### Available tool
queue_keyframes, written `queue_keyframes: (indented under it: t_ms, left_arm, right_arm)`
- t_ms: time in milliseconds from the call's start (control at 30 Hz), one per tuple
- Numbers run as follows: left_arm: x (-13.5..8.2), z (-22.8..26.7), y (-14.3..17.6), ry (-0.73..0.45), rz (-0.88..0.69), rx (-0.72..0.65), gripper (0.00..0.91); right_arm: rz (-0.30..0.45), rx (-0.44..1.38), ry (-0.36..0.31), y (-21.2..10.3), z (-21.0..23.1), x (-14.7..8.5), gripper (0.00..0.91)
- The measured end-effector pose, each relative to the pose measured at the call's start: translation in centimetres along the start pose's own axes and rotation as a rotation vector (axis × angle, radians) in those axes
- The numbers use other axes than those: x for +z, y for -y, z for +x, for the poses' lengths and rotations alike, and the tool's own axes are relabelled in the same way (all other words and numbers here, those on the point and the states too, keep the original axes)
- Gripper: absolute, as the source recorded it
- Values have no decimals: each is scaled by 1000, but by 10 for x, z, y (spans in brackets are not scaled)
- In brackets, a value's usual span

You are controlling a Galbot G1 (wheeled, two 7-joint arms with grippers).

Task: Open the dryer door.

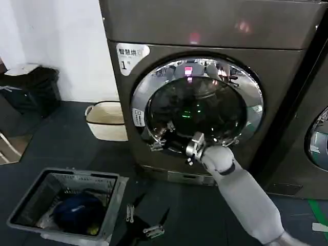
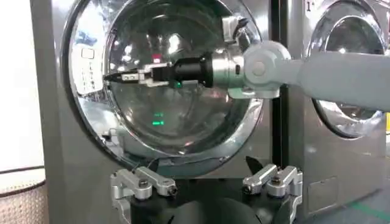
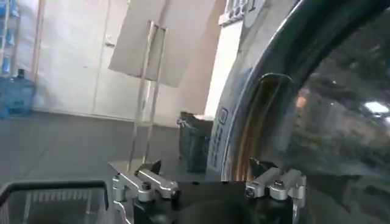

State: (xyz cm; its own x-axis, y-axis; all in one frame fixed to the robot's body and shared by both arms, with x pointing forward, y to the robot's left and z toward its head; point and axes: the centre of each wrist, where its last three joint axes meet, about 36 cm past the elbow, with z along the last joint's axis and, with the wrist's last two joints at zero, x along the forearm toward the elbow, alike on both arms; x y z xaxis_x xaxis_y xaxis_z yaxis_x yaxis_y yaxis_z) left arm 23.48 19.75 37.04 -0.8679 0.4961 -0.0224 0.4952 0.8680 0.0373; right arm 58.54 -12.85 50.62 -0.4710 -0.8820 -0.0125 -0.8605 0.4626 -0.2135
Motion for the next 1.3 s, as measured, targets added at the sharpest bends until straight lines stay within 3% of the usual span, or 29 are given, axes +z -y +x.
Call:
queue_keyframes:
  t_ms: [800, 1300]
  left_arm:
    - [-2, 4, -2, -1, -5, -1, 907]
    - [-4, 10, -9, -13, -18, -19, 907]
  right_arm:
    - [-56, -47, 1, 7, -21, -2, 907]
    - [-95, -185, 4, 0, 4, -8, 907]
